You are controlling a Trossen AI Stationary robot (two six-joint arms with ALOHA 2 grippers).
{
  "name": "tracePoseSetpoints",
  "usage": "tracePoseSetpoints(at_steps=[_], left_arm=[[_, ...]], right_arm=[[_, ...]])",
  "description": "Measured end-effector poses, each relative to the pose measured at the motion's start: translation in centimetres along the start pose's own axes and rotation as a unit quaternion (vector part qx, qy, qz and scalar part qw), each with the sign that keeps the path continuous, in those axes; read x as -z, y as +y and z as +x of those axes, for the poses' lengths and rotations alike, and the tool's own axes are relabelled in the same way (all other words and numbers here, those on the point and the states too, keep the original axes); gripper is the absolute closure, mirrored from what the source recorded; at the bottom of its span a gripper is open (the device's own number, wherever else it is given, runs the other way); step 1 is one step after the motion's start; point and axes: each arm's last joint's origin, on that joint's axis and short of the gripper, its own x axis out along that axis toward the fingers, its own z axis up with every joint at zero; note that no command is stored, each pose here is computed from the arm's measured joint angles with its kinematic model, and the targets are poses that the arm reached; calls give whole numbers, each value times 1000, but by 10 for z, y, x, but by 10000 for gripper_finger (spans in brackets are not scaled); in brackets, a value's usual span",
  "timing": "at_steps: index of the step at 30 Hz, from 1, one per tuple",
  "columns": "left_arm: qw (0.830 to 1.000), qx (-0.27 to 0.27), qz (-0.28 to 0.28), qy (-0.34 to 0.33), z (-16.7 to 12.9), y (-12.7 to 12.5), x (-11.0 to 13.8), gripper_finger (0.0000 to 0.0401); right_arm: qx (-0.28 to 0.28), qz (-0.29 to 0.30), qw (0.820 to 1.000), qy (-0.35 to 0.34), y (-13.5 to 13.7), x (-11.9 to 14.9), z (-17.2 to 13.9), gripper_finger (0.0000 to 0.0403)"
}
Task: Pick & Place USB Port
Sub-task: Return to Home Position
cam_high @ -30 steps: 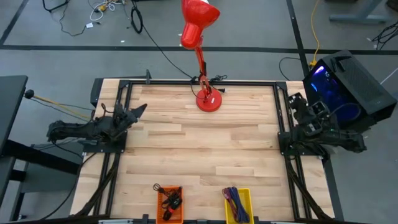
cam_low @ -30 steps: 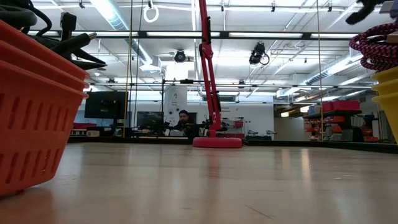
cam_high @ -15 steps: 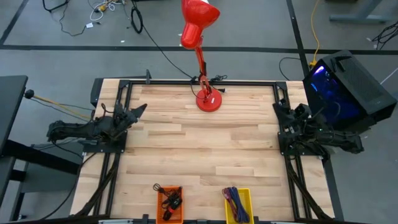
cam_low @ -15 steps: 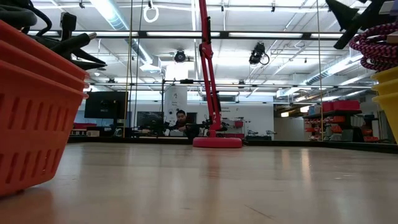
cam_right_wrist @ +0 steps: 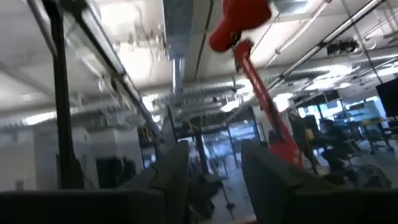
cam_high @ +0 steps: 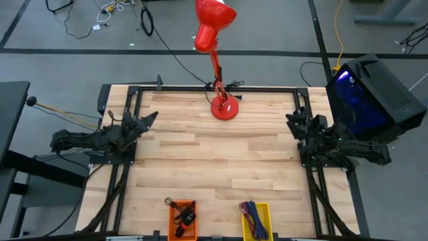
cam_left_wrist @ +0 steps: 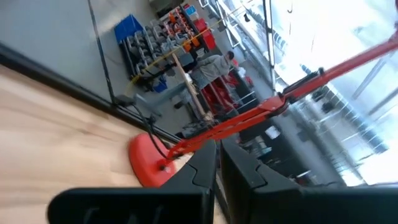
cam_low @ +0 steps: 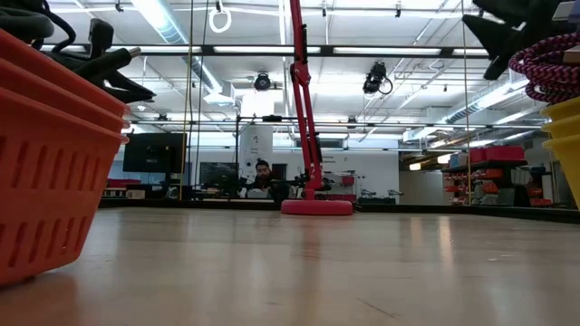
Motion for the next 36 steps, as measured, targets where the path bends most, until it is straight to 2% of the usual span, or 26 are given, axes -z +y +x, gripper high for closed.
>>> tracePoseSetpoints(at_steps=[3,7,11,13,15,17,18,20,21,22,23,26,28,31,36], left_arm=[[999,-1,37,-2,0,0,0,376],[998,-1,60,-2,0,0,0,376],[994,10,106,12,0,0,1,376],[989,32,143,35,0,-2,2,376],[971,81,213,75,-1,-4,5,376],[940,162,271,130,-3,-8,9,376],[919,208,295,158,-4,-9,11,376],[867,304,338,205,-8,-12,16,376],[843,340,355,217,-10,-13,17,376],[829,358,370,220,-10,-13,18,376],[825,357,379,220,-10,-12,18,376],[838,316,393,208,-8,-9,18,376],[832,313,400,222,-9,-7,20,376],[815,344,389,257,-11,-6,22,376],[810,343,382,284,-11,-5,25,376]], right_arm=[[2,-31,999,43,-1,8,0,253],[32,-73,990,117,-6,22,-3,253],[70,-112,972,195,-11,37,-8,253],[89,-131,960,229,-13,43,-11,253],[106,-139,951,254,-15,47,-14,253],[110,-141,951,253,-16,47,-13,253],[112,-144,950,254,-16,47,-13,253],[112,-150,949,254,-16,47,-13,253],[111,-152,948,255,-16,47,-13,253],[111,-154,948,255,-16,47,-13,253],[111,-154,948,255,-16,47,-13,253],[112,-146,950,254,-16,47,-13,253],[113,-140,950,253,-16,47,-13,253],[112,-140,951,254,-16,47,-13,253],[110,-140,951,254,-16,47,-13,253]])
